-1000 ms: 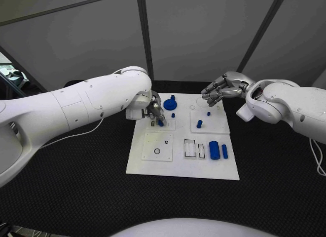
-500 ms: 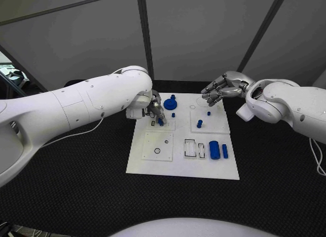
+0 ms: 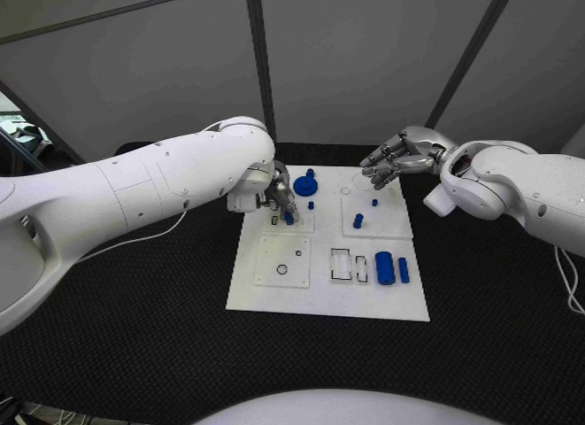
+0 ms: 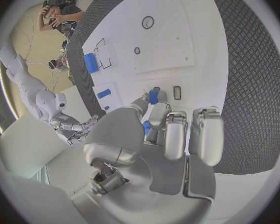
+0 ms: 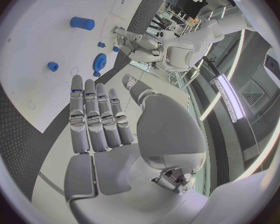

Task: Assemble the parts on the task board

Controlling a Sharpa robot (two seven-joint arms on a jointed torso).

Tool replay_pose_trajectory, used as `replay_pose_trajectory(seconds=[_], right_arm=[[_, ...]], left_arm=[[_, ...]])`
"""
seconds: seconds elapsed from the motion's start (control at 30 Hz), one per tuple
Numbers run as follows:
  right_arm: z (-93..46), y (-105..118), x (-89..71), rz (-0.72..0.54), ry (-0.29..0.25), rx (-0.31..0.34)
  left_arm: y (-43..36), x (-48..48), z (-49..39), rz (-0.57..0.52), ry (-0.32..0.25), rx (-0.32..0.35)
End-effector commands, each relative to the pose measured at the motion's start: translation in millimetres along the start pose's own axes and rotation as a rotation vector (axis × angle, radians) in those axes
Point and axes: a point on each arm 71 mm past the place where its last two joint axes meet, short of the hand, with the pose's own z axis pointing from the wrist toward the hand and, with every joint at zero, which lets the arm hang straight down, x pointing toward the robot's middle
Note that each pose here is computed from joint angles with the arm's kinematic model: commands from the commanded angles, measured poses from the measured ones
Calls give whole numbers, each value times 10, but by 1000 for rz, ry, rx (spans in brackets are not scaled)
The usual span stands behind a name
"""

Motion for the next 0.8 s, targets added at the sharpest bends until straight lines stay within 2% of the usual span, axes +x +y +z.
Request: replay_pose_trajectory(seconds=[0.03, 0.8], right_arm=[[5, 21, 1, 0, 4, -11], [9, 24, 6, 0, 7, -12]], left_arm=[[19, 3, -5, 20, 12, -38], [12, 4, 4, 28, 22, -41]])
